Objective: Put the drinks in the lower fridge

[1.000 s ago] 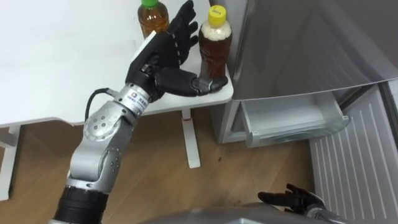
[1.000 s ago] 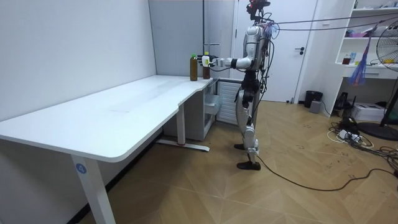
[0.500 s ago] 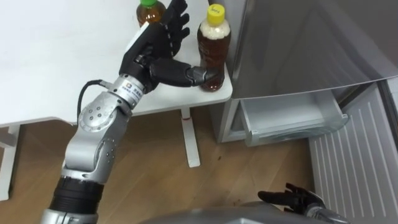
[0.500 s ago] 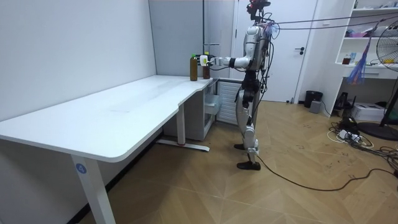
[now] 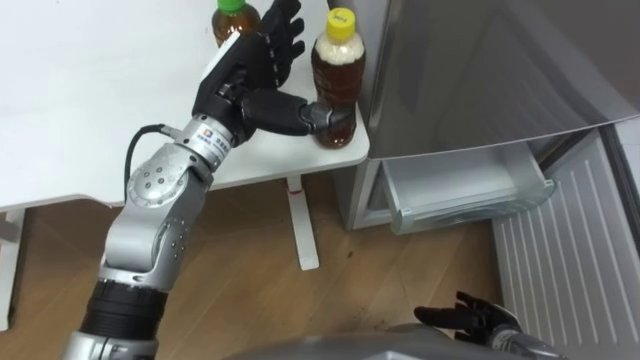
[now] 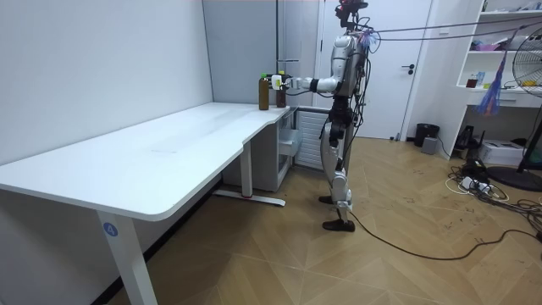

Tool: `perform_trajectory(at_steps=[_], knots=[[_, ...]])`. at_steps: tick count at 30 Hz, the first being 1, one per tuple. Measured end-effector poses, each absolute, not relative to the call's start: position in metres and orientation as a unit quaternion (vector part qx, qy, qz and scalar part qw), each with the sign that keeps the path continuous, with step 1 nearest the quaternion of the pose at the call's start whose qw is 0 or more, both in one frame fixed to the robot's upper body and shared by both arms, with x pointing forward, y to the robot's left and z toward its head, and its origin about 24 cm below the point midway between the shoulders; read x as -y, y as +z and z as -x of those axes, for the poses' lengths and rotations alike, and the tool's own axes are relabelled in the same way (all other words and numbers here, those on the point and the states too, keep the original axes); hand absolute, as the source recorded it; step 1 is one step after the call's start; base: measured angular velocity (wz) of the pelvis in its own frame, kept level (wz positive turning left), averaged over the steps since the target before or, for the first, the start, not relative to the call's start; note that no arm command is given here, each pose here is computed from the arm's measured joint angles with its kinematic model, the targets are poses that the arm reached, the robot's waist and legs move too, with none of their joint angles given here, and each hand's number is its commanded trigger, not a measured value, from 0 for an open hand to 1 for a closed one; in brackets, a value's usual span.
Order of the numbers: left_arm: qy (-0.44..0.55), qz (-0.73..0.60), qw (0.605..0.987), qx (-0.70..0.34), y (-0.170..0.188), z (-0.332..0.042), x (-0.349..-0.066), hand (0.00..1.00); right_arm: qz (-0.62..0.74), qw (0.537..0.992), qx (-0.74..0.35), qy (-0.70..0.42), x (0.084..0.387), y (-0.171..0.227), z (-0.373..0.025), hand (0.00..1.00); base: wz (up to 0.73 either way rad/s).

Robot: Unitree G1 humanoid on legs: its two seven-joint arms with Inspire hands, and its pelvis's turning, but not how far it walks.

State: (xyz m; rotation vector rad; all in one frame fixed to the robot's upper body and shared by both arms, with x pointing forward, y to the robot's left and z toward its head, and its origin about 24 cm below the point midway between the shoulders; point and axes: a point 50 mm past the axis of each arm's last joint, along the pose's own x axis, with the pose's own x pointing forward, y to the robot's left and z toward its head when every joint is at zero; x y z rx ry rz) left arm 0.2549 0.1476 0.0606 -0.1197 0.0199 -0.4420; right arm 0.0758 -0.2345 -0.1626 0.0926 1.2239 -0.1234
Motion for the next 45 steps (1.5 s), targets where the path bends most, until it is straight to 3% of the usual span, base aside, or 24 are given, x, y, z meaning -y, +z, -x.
perform_trajectory(at_steps=[27, 42, 43, 44, 45], knots=[[-0.227, 0.057, 0.972, 0.001, 0.066, -0.260, -0.145, 0.00, -0.043, 0.819, -0.570, -0.057, 0.234, -0.162, -0.077, 0.00, -0.01], [-0.217, 0.061, 0.973, -0.049, 0.045, -0.262, -0.149, 0.00, -0.050, 0.818, -0.568, -0.071, 0.238, -0.161, -0.076, 0.00, -0.01], [-0.218, 0.061, 0.973, -0.049, 0.045, -0.262, -0.149, 0.08, -0.050, 0.818, -0.568, -0.071, 0.238, -0.161, -0.077, 0.00, 0.00], [-0.221, 0.061, 0.972, -0.049, 0.045, -0.262, -0.149, 0.50, -0.050, 0.819, -0.568, -0.071, 0.238, -0.161, -0.077, 0.00, 0.00], [-0.222, 0.061, 0.972, -0.049, 0.045, -0.262, -0.148, 0.62, -0.050, 0.819, -0.568, -0.071, 0.238, -0.161, -0.077, 0.00, 0.00]])
